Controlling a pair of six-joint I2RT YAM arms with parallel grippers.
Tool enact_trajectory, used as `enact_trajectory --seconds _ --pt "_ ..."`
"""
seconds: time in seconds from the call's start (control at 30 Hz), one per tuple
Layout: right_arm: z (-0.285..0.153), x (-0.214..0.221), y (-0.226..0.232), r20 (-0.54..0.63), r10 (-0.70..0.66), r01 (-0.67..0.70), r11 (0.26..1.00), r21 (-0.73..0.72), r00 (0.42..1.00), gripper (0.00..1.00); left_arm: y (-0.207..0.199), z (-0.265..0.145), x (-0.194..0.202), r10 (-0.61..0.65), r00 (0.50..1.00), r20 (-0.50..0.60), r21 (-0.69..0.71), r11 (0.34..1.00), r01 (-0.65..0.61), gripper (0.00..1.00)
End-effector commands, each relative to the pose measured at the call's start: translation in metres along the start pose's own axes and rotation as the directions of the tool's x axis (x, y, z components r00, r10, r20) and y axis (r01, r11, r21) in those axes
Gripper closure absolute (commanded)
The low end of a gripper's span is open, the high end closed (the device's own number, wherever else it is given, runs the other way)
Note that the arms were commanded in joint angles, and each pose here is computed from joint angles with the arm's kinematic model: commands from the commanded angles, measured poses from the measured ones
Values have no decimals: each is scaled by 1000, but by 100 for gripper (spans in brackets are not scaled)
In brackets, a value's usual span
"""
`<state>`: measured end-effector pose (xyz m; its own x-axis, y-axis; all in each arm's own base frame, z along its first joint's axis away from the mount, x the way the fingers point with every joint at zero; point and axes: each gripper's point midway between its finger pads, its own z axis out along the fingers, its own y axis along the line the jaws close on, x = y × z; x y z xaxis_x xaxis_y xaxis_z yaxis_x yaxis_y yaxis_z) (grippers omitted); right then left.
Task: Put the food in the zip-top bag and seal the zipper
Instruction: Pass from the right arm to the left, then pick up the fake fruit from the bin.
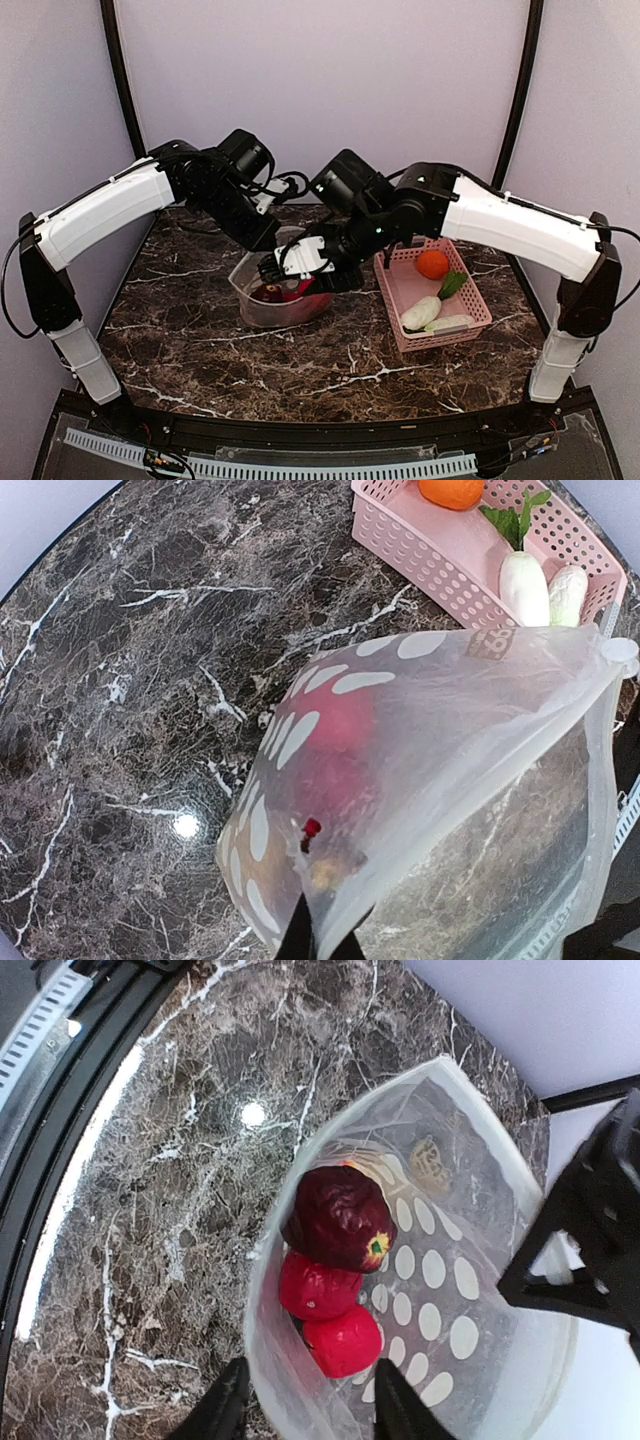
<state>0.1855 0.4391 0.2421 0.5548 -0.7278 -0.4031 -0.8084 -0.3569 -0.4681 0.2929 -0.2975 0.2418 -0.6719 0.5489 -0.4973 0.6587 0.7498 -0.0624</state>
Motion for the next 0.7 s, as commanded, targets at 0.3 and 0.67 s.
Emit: enact_trajectory --seconds 0.3,0.67 --pt "-136 151 -57 213 497 -529 839 131 841 45 2 -10 -4 -8 997 75 -16 1000 9 99" --pt "-66 333 -22 -166 780 -703 618 352 603 42 -5 -9 -6 -22 995 97 27 999 19 99"
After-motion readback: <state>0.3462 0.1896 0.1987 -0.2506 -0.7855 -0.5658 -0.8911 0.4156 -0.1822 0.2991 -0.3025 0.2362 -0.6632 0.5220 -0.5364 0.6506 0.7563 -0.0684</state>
